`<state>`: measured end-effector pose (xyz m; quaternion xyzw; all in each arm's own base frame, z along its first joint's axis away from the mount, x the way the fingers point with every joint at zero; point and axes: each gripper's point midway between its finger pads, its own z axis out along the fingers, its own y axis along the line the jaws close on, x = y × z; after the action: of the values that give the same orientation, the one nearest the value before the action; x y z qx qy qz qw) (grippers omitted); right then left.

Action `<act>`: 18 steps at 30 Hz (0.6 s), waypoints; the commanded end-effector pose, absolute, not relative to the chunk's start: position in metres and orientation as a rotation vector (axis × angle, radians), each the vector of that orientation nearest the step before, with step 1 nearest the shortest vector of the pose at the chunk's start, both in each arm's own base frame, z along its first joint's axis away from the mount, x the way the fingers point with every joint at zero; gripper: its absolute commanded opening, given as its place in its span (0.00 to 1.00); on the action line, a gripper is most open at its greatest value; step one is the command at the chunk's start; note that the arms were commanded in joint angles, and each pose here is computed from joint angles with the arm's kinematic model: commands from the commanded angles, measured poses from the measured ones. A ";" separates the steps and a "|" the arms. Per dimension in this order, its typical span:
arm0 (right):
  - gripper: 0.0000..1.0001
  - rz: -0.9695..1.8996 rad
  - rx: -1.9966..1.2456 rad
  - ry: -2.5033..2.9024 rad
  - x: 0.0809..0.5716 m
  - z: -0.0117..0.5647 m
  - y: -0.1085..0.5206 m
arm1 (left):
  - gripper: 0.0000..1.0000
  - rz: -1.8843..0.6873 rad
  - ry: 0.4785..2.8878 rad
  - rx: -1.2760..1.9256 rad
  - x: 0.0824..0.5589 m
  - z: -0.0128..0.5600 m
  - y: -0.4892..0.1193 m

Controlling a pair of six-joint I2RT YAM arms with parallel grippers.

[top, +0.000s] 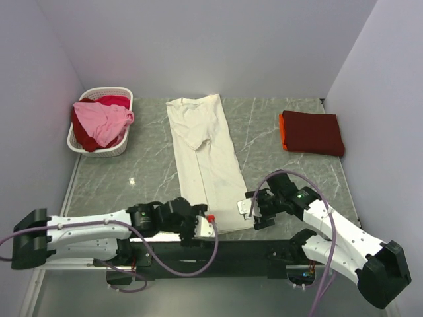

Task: Fold and stack the t-shirts
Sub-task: Fold the tshirt

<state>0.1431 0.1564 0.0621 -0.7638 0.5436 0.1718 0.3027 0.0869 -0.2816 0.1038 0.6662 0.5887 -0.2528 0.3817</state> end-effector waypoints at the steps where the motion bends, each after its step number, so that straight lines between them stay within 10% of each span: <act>1: 0.81 0.495 -2.027 1.436 0.140 0.065 0.160 | 0.81 -0.502 1.506 1.783 0.090 0.078 -0.274; 18: 0.77 0.514 -2.100 1.345 0.126 0.041 0.194 | 0.51 -0.397 1.557 1.899 0.086 0.022 -0.264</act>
<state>0.1192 0.1881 0.0416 -0.7899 0.5081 0.2044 0.2760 0.0781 -0.2610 0.0198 0.7241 0.5995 -0.1627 0.2997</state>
